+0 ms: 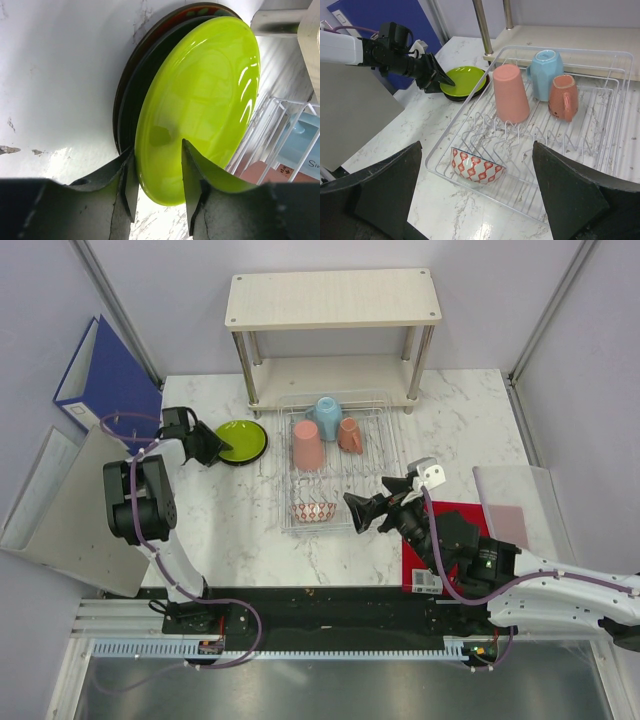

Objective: Unload the mixed dishes from the dish rack
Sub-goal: Place the plate at the center of the board.

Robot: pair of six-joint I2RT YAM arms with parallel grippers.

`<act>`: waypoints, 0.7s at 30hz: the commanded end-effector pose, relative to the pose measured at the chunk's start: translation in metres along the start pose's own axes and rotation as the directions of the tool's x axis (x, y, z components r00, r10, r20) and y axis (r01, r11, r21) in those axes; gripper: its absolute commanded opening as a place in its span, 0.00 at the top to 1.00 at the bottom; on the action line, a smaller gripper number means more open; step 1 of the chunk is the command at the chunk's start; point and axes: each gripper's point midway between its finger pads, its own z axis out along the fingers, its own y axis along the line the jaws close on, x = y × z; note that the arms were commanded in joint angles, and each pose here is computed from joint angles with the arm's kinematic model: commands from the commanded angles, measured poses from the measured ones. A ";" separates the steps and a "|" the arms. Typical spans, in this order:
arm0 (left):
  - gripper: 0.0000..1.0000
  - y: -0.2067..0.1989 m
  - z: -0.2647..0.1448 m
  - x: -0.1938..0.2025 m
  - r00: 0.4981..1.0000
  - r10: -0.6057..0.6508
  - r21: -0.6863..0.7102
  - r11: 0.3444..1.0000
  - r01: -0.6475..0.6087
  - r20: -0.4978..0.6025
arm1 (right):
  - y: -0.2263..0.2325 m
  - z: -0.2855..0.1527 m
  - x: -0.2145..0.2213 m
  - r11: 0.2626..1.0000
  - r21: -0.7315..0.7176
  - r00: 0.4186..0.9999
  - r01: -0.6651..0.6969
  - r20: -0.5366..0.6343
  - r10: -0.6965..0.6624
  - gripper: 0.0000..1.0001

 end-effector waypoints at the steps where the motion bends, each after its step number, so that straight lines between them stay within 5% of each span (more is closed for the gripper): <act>1: 0.54 0.003 -0.015 0.003 1.000 0.023 -0.025 0.999 -0.023 0.001 | 0.002 -0.001 -0.001 0.999 -0.016 0.999 -0.039 0.013 0.039 0.02; 12: 0.47 -0.031 -0.073 -0.006 0.997 0.051 0.044 0.998 -0.054 0.062 | 0.004 0.001 0.009 0.998 -0.024 0.999 -0.050 -0.004 0.050 0.02; 21: 0.47 -0.012 -0.069 0.011 0.999 0.047 -0.012 0.999 -0.047 0.007 | 0.007 0.003 0.016 0.998 -0.035 0.998 -0.053 -0.015 0.053 0.02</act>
